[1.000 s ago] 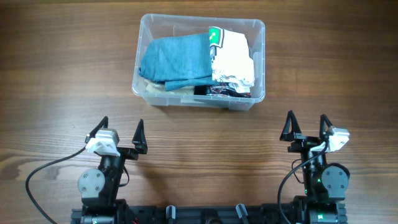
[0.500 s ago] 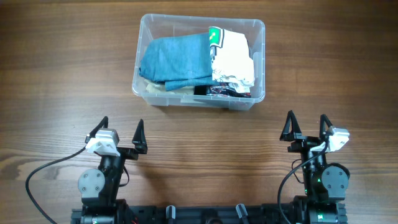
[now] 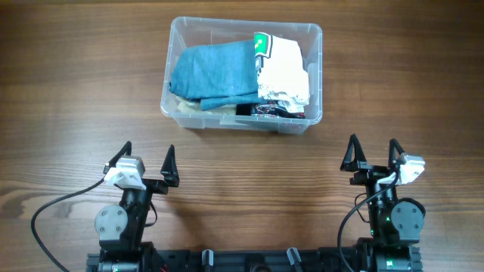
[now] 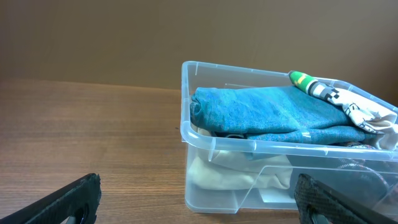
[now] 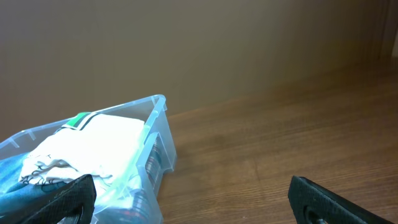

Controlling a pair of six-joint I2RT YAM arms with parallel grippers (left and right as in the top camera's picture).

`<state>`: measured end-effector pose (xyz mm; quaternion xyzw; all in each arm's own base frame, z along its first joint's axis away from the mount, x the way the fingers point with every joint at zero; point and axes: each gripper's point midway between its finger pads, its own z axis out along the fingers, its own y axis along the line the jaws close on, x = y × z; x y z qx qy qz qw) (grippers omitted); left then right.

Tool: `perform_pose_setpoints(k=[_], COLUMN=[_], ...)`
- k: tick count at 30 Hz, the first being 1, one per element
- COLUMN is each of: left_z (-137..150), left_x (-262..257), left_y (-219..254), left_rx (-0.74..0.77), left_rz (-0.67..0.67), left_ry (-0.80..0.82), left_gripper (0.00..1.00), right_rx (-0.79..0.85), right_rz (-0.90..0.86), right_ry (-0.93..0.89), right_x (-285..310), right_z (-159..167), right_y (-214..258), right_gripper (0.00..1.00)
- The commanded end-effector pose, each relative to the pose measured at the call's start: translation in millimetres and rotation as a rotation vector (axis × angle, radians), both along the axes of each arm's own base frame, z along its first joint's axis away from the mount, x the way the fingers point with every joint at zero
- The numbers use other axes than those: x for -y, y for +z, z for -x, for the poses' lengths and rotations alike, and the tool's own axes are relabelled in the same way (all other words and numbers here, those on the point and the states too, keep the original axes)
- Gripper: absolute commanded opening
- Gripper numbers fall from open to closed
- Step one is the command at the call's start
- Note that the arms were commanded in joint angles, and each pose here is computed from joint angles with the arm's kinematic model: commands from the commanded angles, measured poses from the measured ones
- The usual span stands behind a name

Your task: Pack container

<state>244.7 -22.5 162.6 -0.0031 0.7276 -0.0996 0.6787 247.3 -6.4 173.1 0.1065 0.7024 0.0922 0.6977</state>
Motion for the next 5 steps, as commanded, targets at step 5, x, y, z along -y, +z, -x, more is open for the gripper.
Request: perform_pose_setpoints(k=[5], left_z=[-0.2], left_x=[-3.4], left_y=[-1.8], left_rx=[0.004], left_rz=[-0.013], left_ry=[0.016], left_gripper=[1.00], right_rx=[0.013], right_rz=[0.020], right_ry=[0.022], right_x=[-4.2], right_z=[0.6], right_y=[2.7], right_gripper=[1.00])
